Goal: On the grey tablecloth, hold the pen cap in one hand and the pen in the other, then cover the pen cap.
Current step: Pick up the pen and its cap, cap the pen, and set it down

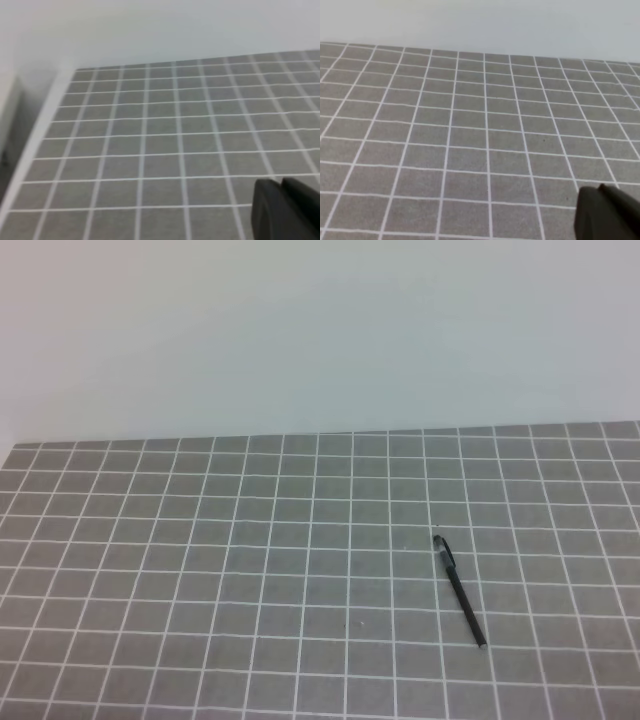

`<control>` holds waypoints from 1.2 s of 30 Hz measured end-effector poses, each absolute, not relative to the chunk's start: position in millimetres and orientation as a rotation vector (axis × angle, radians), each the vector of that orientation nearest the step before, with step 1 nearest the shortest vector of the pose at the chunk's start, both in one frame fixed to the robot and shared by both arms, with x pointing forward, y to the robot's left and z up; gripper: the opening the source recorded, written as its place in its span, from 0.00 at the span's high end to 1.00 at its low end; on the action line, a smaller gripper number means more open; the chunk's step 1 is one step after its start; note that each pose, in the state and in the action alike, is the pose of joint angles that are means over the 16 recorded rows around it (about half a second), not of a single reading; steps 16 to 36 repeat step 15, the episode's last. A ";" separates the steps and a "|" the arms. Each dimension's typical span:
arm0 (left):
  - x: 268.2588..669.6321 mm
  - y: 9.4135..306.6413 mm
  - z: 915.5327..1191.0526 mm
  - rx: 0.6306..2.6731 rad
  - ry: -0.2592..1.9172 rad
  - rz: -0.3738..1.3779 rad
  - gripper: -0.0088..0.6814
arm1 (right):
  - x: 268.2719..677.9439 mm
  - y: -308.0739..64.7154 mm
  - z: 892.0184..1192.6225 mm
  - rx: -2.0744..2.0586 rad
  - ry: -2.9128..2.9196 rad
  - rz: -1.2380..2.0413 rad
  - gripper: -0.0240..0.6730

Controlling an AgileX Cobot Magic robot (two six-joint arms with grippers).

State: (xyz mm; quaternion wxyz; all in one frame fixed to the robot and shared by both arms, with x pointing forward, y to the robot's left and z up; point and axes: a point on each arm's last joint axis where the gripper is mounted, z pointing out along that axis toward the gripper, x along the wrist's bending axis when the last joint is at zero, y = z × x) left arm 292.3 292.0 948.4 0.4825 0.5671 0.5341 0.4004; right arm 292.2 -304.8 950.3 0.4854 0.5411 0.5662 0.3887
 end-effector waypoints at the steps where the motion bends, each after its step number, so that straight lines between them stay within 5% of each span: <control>1: 292.3 292.4 948.2 1.382 1.306 0.982 0.99 | 292.2 -304.8 950.3 1.317 1.378 0.946 0.97; 36: 292.6 295.3 948.0 1.372 1.340 1.028 0.99 | 292.2 -304.8 950.3 1.317 1.378 0.946 0.97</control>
